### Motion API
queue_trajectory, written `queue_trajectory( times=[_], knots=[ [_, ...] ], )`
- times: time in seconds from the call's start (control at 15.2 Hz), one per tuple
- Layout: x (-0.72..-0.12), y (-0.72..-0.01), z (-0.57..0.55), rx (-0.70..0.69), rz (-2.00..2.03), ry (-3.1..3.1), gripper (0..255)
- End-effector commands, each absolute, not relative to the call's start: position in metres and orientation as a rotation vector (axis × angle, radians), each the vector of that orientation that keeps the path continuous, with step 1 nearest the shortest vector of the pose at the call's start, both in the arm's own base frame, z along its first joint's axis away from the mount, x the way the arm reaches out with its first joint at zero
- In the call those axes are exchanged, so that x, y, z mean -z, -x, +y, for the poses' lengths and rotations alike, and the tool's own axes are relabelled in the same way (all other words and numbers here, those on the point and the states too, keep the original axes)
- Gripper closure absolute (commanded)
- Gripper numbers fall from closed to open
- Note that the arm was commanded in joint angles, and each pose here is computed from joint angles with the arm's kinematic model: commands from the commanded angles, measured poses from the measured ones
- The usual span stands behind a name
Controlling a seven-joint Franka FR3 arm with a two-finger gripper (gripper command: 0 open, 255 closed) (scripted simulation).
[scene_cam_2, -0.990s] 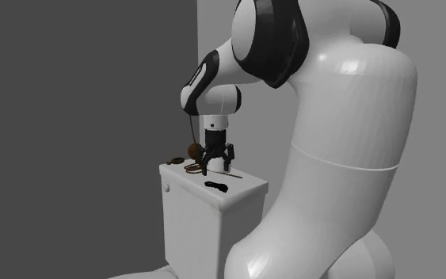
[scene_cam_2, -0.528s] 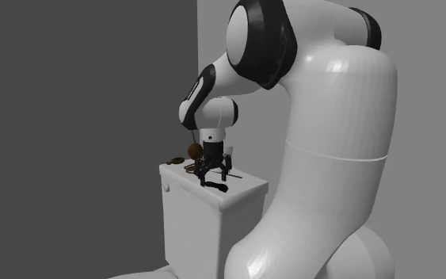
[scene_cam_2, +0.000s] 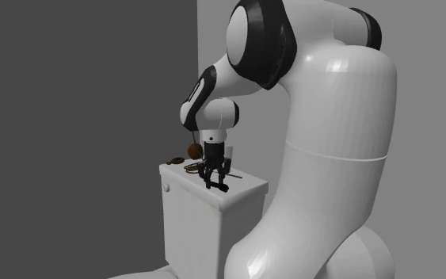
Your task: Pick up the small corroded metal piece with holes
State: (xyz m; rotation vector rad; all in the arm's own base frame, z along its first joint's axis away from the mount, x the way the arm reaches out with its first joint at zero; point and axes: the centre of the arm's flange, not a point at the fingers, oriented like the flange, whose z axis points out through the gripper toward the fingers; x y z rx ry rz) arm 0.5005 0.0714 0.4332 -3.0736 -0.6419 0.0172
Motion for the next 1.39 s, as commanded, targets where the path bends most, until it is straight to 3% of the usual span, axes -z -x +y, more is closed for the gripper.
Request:
queue_trajectory(
  times=[0.0, 1.32],
  knots=[
    [-0.429, -0.499, 0.075, -0.032, -0.648, 3.068, 255],
    [-0.509, -0.500, 0.074, -0.032, -0.648, 3.069, 255]
  ],
)
